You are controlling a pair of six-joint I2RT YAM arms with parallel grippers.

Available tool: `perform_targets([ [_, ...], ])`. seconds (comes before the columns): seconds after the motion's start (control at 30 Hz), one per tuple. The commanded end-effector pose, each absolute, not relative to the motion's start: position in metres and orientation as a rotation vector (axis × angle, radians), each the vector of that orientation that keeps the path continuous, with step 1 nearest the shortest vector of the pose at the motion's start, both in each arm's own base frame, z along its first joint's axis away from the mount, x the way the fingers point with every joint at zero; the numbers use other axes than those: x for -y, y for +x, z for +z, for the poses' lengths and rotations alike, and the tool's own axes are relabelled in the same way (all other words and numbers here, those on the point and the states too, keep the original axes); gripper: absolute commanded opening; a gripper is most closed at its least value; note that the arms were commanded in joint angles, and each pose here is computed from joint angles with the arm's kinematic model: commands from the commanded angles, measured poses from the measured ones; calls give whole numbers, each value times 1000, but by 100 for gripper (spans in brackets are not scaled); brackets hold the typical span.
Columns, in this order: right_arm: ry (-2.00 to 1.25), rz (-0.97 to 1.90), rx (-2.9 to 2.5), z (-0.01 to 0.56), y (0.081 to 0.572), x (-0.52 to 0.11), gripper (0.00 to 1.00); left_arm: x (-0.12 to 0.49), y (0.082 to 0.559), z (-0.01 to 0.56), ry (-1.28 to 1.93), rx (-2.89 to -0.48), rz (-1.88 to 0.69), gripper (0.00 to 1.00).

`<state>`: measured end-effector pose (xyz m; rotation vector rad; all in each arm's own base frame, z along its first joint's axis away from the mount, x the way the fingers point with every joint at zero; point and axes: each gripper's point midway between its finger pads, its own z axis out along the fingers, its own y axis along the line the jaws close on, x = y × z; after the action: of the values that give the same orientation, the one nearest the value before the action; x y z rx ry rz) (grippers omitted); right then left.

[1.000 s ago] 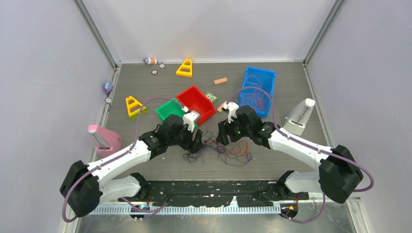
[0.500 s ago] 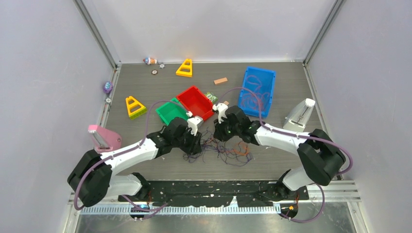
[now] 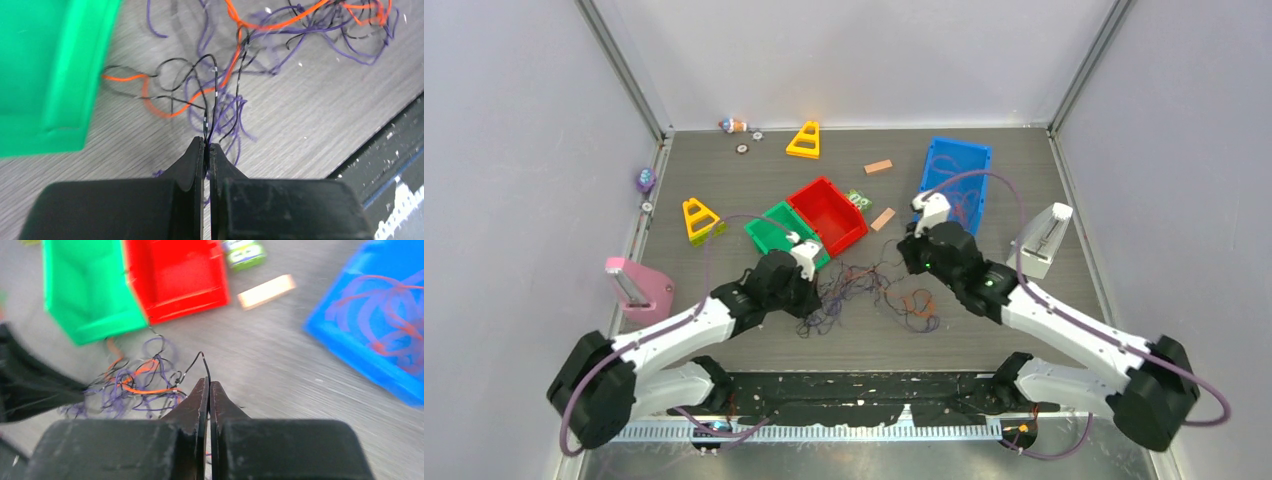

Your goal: Untangle the cables

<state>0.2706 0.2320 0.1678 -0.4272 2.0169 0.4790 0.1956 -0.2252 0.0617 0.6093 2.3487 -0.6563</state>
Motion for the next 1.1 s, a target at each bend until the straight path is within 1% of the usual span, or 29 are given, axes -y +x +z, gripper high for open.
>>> perform_targets([
  [0.0,83,160,-1949,187,284,-138,5,192,219,81,317,-2256,-579,0],
  [0.03,173,83,-1935,187,284,-115,5,183,223,84,268,-2235,-554,0],
  [0.07,260,92,-1905,191,281,-103,5,176,224,87,214,-2219,-546,0],
  [0.1,335,22,-1893,188,278,-82,5,167,225,88,160,-2212,-522,0],
  [0.3,639,-57,-1754,204,257,-21,5,123,229,113,-67,-2083,-395,0],
  [0.5,716,-96,-1649,231,242,4,5,93,227,141,-198,-1993,-311,0],
  [0.63,775,-199,-1588,246,230,27,5,72,226,158,-300,-1939,-257,0],
  [0.73,787,-239,-1597,249,224,34,5,70,226,170,-326,-1903,-292,0],
  [0.8,745,-186,-1629,251,229,24,5,91,226,181,-199,-1874,-404,0],
  [0.83,657,-188,-1673,248,232,18,5,109,225,191,-99,-1843,-492,0],
  [0.87,519,-14,-1712,253,246,-16,8,128,222,199,6,-1809,-584,0],
  [0.9,339,-5,-1758,247,250,-31,21,143,217,209,102,-1770,-656,0],
  [0.93,175,177,-1775,247,254,-69,27,158,210,219,199,-1732,-734,0],
  [0.97,74,227,-1786,245,255,-84,30,169,205,228,275,-1701,-784,0],
  [1.0,-40,361,-1774,250,252,-112,31,175,201,234,326,-1690,-810,0],
  [1.03,-169,466,-1775,248,248,-137,46,180,199,239,364,-1694,-823,0],
  [1.07,-232,497,-1795,241,248,-149,56,183,197,243,396,-1698,-831,0],
])
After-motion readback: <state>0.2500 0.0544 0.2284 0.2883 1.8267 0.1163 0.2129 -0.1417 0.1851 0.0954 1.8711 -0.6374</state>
